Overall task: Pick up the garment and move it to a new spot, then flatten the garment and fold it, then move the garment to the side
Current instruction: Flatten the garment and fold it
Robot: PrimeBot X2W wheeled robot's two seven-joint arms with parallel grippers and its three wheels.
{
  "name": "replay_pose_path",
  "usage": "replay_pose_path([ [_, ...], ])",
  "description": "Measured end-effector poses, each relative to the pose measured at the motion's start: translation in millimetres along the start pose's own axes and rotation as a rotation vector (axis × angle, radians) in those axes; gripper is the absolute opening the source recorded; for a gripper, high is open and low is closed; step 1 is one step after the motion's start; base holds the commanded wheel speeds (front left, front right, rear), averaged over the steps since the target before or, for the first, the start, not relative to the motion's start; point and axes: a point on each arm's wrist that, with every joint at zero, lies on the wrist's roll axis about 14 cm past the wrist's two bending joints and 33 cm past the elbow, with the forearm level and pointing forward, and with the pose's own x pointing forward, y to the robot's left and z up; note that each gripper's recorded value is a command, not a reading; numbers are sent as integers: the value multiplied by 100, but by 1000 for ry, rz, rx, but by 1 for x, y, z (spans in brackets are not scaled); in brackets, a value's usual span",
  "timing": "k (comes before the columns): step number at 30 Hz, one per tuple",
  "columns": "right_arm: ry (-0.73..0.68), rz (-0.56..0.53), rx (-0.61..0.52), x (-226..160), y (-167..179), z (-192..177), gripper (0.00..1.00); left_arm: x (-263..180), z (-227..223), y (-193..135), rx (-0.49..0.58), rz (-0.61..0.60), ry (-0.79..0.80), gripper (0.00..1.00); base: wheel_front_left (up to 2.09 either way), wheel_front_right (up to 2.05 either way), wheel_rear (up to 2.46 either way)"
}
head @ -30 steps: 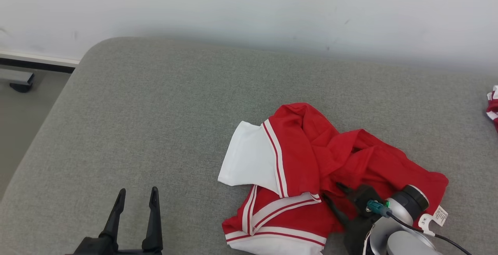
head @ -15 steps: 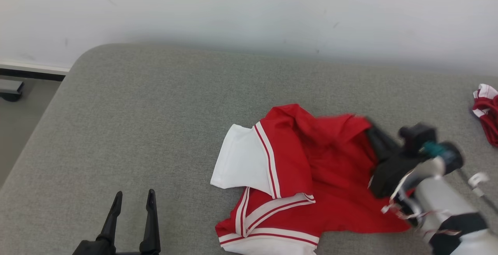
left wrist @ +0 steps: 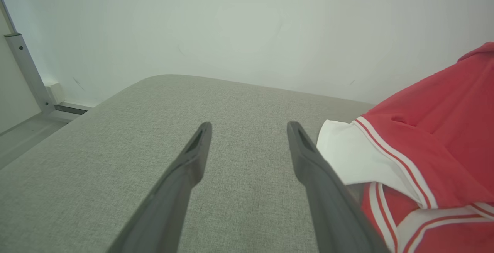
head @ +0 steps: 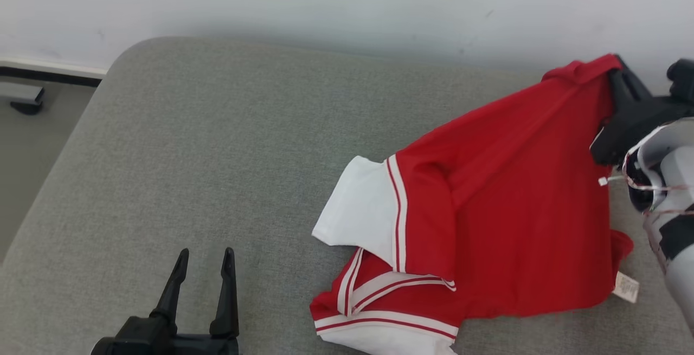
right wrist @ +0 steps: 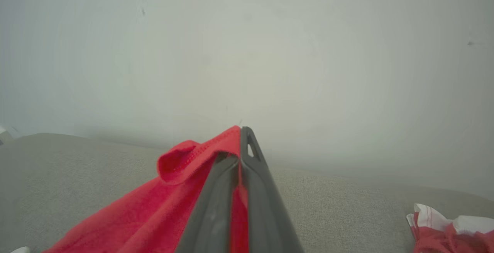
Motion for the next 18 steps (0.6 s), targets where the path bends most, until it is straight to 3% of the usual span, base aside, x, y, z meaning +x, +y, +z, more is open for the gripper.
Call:
replay_pose_path([
  [4,1,-38,-3,16,-6,0,0,1,-1,5,1,14,4,100,0,0,0],
  [5,-5,-43,-6,18,-6,0,20,1,-1,5,2,16,7,100,0,0,0],
  [6,-6,-42,-10,19,-5,-1,100,0,-2,6,3,19,8,100,0,0,0],
  [18,-68,-13,-57,-8,3,7,100,2,1,1,18,-8,-4,100,0,0,0],
])
